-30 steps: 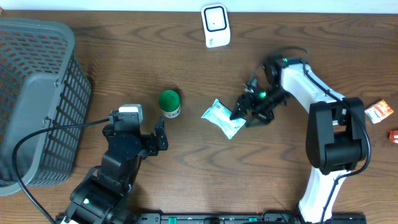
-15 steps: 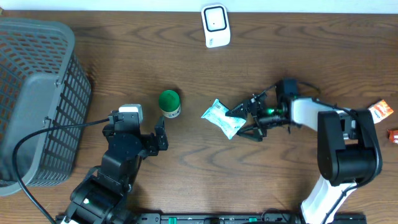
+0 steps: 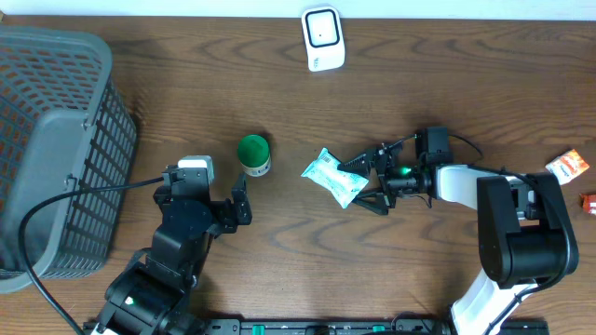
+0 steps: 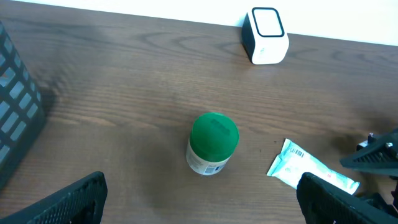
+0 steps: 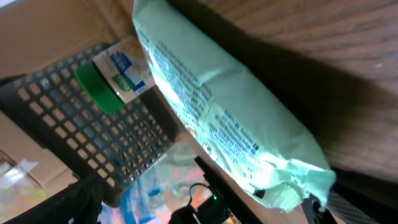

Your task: Scan the item barcode

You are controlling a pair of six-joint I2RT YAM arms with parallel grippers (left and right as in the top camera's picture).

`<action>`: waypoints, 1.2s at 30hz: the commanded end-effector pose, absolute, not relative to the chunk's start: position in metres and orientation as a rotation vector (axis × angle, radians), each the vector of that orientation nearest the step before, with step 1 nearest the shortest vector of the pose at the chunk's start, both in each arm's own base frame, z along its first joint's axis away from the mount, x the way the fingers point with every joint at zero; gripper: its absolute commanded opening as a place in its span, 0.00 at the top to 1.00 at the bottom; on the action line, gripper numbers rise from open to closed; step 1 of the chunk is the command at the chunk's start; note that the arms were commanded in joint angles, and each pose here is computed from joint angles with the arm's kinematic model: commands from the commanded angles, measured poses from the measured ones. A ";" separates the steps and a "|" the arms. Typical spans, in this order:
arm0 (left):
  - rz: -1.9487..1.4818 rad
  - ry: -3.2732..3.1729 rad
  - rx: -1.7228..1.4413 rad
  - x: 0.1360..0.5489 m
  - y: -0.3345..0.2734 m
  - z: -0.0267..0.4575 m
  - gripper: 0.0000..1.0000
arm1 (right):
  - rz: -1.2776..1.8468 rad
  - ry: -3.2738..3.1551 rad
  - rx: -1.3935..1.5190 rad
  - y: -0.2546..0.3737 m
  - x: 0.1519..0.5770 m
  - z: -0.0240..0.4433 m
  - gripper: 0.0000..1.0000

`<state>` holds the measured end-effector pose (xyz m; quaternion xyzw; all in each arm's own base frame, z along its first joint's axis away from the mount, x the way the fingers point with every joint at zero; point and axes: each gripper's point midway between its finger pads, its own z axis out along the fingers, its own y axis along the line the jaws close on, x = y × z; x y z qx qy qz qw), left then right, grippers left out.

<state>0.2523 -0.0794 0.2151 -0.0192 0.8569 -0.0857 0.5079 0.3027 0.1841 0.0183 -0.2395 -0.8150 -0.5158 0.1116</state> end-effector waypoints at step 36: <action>-0.187 2.055 -0.046 0.253 -0.077 0.217 0.02 | -1.183 -3.648 0.383 0.153 0.346 0.125 0.99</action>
